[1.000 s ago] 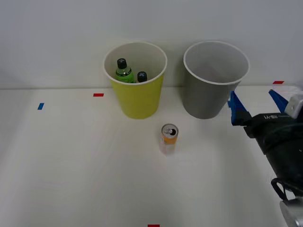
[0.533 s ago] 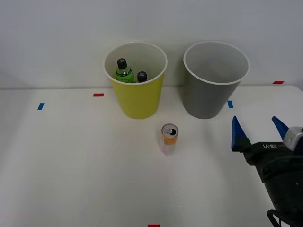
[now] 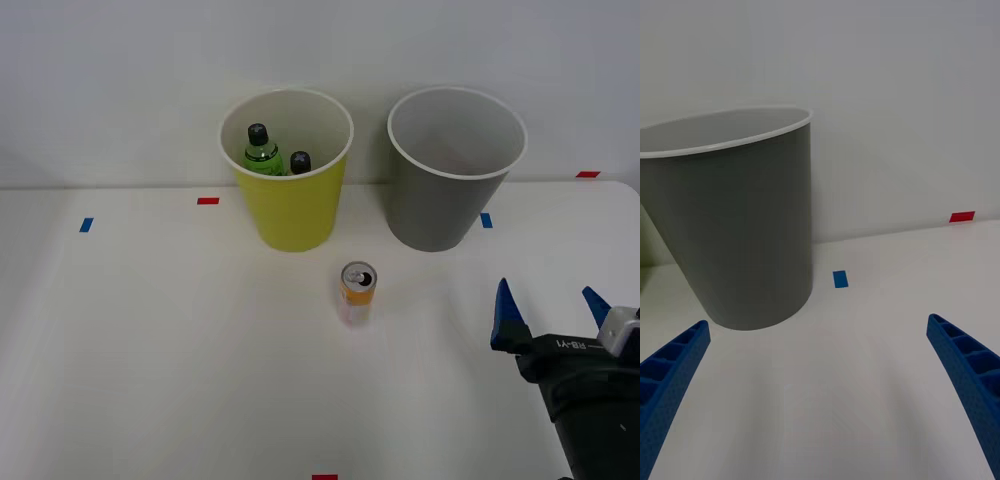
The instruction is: Put cans in the gray bin, plastic bottles in the light green bin
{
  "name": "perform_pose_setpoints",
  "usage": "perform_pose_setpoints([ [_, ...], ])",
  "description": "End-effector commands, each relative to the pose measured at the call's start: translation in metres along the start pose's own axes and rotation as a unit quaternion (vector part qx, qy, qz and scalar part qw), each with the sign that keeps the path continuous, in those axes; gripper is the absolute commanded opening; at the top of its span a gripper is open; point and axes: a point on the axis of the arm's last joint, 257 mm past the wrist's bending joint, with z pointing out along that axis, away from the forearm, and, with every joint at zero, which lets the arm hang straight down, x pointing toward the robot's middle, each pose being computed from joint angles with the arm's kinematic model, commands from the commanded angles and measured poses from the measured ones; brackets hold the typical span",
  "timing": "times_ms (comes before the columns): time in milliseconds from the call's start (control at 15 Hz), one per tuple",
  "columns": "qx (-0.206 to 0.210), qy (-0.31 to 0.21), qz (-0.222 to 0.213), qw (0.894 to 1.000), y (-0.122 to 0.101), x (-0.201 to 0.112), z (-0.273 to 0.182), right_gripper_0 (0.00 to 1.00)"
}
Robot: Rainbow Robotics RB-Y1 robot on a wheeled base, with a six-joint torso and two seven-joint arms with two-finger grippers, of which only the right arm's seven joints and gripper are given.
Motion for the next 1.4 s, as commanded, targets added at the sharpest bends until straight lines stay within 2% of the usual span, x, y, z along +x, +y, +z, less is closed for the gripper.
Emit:
perform_pose_setpoints([
  [67,0.014,-0.016,0.023,1.000,-0.005,-0.002,-0.012,1.00],
  [333,0.027,-0.036,0.062,0.997,-0.007,0.003,-0.026,1.00],
  [533,-0.011,-0.079,0.104,0.991,0.003,0.013,-0.033,1.00],
  [800,-0.015,-0.072,0.087,0.993,0.005,0.018,-0.040,1.00],
  [1000,-0.030,-0.058,0.033,0.997,0.015,0.028,-0.047,1.00],
  [1200,-0.030,-0.054,0.030,0.998,0.013,0.033,-0.062,1.00],
  [1400,-0.016,-0.055,0.069,0.996,0.008,0.034,-0.069,1.00],
])
